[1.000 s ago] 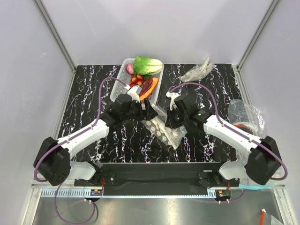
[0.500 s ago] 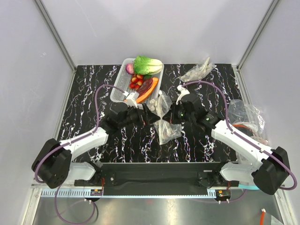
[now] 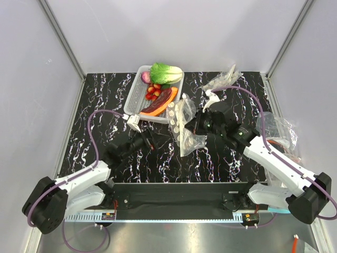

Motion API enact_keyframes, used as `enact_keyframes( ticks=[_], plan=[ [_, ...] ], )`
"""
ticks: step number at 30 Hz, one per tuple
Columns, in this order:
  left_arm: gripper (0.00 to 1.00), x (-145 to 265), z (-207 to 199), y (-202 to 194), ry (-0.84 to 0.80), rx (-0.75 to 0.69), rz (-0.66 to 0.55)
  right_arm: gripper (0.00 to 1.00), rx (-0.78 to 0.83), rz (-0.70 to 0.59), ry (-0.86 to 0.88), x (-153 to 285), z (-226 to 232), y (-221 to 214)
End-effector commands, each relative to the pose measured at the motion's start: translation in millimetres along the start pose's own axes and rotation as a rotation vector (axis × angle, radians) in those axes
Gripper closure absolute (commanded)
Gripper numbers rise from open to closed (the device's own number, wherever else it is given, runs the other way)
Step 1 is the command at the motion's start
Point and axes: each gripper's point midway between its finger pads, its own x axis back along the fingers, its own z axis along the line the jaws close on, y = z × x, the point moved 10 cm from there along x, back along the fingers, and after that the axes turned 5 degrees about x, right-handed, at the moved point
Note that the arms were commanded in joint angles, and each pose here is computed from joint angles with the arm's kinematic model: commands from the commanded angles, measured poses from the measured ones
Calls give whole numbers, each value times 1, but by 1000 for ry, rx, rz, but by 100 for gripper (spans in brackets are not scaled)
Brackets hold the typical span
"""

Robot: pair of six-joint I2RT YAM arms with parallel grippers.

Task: Place the food in the zip-top bag and seal the zipper
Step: Open the zipper of the food storage bag.

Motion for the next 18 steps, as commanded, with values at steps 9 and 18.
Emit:
enact_keyframes(
  ticks=[9,18],
  plan=[
    [5,-24,-29,32,-181,-58,-95,100,-42,-48,156,29,24,17],
    [100,-51,-31,34,-323,-38,-79,100,-46,-55,151,38,23,16]
  ],
)
